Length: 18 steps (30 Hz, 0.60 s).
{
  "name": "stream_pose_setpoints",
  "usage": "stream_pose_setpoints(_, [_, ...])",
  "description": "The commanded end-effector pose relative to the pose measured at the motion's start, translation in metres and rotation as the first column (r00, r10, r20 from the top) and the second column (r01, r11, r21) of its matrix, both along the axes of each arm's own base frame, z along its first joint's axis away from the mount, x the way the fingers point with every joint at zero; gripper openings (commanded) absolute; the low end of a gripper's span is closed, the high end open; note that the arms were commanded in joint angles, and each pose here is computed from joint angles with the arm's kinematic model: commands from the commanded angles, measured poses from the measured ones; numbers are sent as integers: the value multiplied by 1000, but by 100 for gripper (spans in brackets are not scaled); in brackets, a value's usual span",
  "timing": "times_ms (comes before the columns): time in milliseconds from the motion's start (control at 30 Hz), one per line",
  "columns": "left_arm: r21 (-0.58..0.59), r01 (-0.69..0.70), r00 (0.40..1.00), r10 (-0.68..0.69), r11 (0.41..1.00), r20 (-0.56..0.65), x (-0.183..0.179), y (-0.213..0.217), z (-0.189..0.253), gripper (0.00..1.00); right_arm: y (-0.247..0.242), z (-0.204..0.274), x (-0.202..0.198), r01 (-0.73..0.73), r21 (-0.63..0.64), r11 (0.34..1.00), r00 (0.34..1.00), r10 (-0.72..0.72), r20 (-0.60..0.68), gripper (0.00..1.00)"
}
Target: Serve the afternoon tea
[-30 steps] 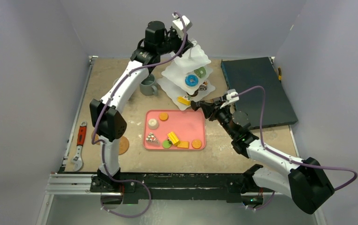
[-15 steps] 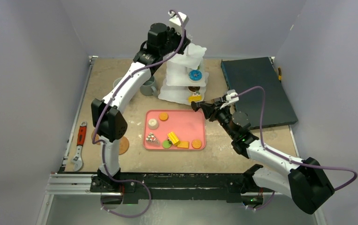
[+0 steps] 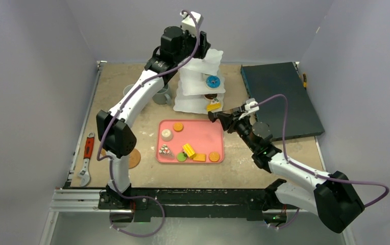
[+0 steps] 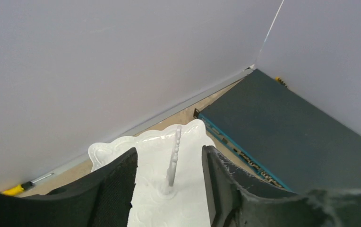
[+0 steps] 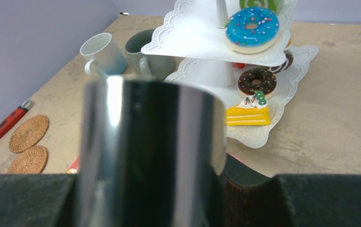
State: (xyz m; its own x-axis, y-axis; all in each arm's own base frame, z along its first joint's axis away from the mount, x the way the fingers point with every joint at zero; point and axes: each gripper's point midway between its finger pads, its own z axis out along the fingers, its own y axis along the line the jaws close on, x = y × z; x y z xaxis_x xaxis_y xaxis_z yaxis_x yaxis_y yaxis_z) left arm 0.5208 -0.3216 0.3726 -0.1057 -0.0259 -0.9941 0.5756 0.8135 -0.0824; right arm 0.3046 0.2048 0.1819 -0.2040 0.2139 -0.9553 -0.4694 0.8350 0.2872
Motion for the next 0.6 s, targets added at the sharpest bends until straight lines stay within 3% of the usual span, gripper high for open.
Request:
stream_pose_setpoints(0, [-80,-17,996,24,997,82,-26,15,65,60,17,9,-5,-57,-20,998,997,58,43,36])
stream_pose_setpoints(100, [-13,-43,998,43,999,44,-33,27,57,86,33,8,-9,-85,-49,995,995,87,42,35])
stream_pose_setpoints(167, [51,-60,998,59,997,10,-40,37,47,93,42,7,-12,-98,-62,993,994,100,41,35])
stream_pose_setpoints(333, [150,-62,988,82,987,-130,-60,76,22,98,67,7,-32,-129,-87,988,991,132,35,35])
stream_pose_setpoints(567, [262,-75,927,163,962,-337,-91,159,-27,99,90,8,-61,-153,-107,982,987,157,25,35])
